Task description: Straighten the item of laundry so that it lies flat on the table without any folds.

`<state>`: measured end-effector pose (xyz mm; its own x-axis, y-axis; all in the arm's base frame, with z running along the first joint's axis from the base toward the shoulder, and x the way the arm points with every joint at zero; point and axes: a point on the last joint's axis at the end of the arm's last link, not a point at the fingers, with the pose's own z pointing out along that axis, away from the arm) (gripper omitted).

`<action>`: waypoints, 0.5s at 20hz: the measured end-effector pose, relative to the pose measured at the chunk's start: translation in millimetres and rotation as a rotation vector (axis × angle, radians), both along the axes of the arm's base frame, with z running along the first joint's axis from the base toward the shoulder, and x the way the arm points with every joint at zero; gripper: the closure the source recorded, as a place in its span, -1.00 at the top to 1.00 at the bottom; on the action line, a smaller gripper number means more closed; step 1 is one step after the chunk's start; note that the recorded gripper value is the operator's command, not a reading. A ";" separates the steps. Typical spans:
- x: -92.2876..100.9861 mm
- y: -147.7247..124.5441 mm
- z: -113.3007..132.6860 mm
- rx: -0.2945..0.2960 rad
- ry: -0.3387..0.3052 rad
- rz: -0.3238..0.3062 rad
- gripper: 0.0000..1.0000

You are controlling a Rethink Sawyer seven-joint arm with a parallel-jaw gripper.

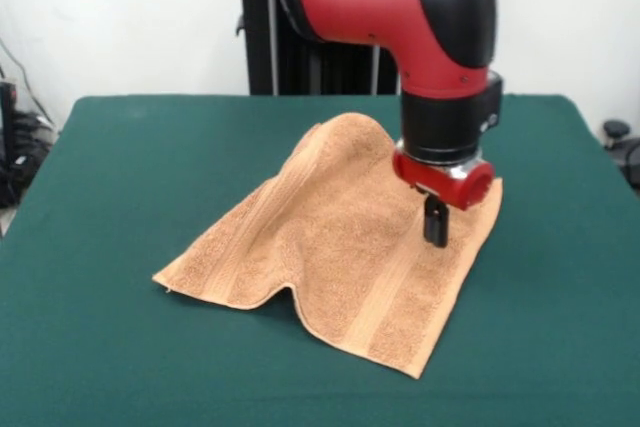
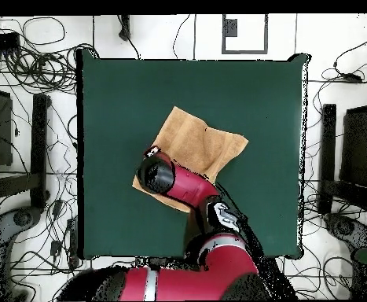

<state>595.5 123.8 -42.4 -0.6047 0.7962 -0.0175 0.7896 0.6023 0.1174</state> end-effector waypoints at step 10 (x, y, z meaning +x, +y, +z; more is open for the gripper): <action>0.2 11.8 -3.3 -0.090 -0.018 0.008 -1.00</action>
